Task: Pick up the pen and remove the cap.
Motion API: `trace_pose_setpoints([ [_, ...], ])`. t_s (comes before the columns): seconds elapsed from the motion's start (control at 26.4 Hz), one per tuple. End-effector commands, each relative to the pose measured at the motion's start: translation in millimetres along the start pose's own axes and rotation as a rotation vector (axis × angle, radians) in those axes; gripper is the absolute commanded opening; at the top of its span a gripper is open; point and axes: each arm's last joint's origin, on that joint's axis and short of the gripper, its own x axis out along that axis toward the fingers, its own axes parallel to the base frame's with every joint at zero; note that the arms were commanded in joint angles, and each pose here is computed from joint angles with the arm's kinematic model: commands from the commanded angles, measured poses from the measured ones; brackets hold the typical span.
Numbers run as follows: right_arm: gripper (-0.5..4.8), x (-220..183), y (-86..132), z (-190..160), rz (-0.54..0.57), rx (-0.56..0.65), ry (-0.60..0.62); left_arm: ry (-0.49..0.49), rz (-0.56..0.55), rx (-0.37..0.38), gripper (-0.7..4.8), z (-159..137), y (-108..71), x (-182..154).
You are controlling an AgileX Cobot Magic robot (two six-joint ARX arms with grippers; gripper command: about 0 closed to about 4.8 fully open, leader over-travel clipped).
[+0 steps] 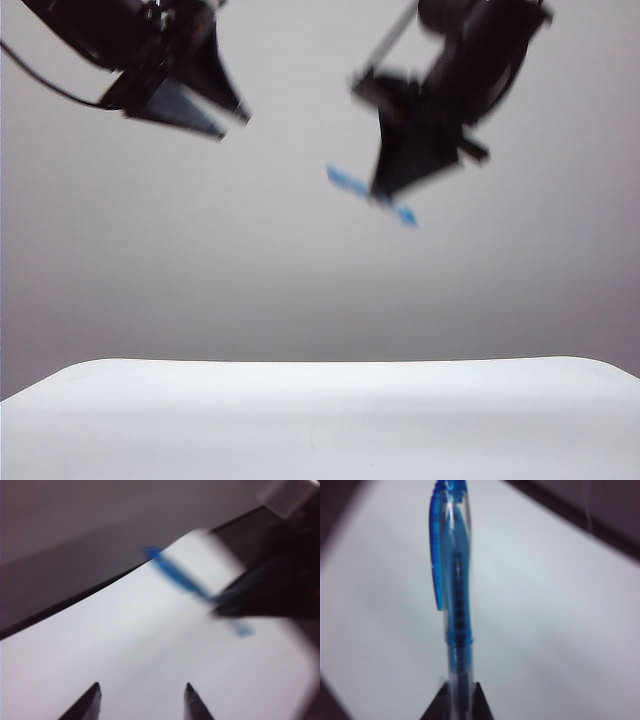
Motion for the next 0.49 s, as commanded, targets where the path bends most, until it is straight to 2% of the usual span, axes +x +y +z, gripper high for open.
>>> trace_pose_setpoints([
  [0.04,-0.06,-49.8,24.1,13.6,0.098,-0.064,-0.125,-0.159,-0.248,-0.091,2.52,20.0,0.8,-10.0],
  [0.08,-0.06,-63.2,29.9,15.3,0.106,-0.092,-0.16,-0.189,-0.287,-0.094,2.89,24.1,0.8,-12.1],
  [0.15,-0.06,-99.1,45.2,17.6,0.117,-0.163,-0.274,-0.285,-0.34,-0.082,4.11,36.5,0.1,-17.4],
  [0.19,-0.06,-112.4,50.8,18.1,0.112,-0.188,-0.323,-0.327,-0.363,-0.062,4.32,41.8,-0.9,-19.9],
  [0.26,-0.06,-128.6,57.5,18.7,0.108,-0.22,-0.388,-0.399,-0.418,-0.021,4.36,51.1,-4.5,-25.1],
  [0.34,-0.06,-140.6,62.7,18.8,0.111,-0.246,-0.438,-0.459,-0.457,-0.013,4.36,58.8,-8.0,-30.4],
  [0.49,-0.06,-143.8,66.3,19.6,0.179,-0.263,-0.457,-0.582,-0.578,-0.072,4.35,75.0,-17.6,-46.6],
])
